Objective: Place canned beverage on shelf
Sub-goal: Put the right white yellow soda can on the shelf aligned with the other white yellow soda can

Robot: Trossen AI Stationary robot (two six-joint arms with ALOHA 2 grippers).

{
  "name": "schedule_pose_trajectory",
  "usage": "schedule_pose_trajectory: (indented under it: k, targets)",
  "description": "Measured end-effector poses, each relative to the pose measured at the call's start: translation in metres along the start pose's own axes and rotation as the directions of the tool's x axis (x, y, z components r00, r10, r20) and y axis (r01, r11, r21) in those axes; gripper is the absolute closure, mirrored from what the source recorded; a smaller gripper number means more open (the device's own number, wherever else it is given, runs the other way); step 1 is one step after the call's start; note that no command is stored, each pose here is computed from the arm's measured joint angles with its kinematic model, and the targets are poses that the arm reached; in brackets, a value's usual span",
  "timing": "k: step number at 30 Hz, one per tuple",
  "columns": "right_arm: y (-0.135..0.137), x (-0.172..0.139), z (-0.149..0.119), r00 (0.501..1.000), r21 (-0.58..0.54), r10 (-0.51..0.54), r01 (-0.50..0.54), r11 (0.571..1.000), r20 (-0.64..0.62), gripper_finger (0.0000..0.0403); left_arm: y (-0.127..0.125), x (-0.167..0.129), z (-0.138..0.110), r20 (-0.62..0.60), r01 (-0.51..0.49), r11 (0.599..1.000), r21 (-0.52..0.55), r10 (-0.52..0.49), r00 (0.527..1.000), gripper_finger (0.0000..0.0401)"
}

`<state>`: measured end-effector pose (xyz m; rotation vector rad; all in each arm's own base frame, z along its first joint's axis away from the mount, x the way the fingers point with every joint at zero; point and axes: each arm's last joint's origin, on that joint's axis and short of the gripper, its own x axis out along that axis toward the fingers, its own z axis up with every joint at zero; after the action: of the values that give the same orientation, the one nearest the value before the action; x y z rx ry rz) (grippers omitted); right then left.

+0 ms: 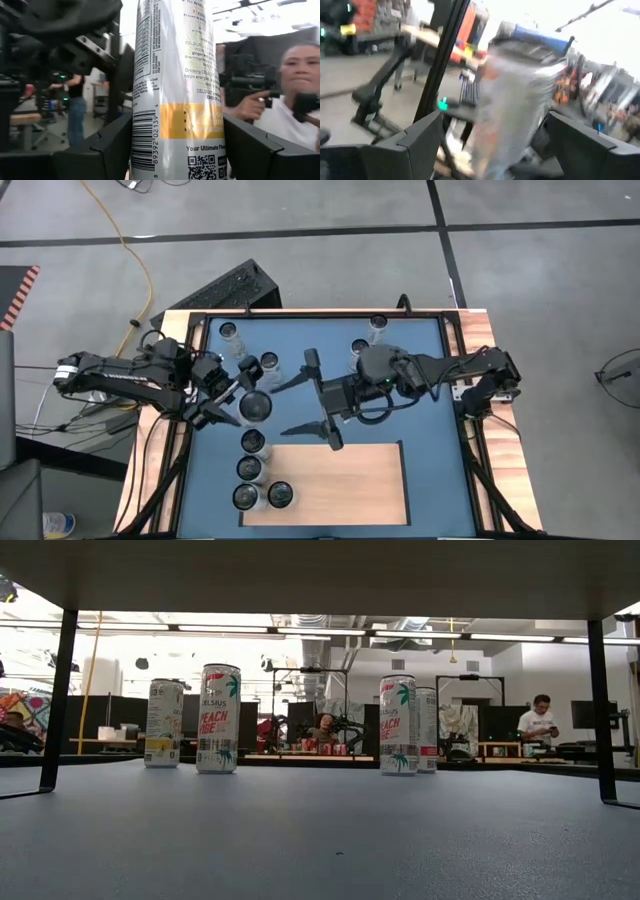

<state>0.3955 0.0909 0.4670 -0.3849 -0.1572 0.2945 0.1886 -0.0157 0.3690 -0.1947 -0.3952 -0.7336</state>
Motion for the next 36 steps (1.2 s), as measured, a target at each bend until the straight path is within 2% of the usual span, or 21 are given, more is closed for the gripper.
schedule_pose_trajectory:
  k: [11,17,23,36]
  targets:
    - [-0.005,0.024,-0.029,0.999,-0.052,-0.031,0.032,0.998,0.027,0.0061,-0.002,0.0,-0.001,-0.031,0.064,0.997,-0.035,-0.065,0.997,0.0152]
    - [-0.006,0.023,-0.023,0.992,-0.08,0.05,-0.042,0.996,0.112,0.0061,-0.002,0.0,-0.003,-0.042,0.076,0.996,-0.041,-0.078,0.996,0.0152]
    - [-0.009,0.022,-0.023,0.984,-0.083,0.101,-0.09,0.993,0.146,0.0061,-0.002,0.0,-0.003,-0.044,0.075,0.996,-0.044,-0.077,0.996,0.0152]
    - [-0.019,0.025,-0.029,0.971,-0.067,0.127,-0.116,0.991,0.204,0.0061,-0.001,0.0,-0.006,-0.068,0.061,0.996,-0.065,-0.066,0.995,0.0152]
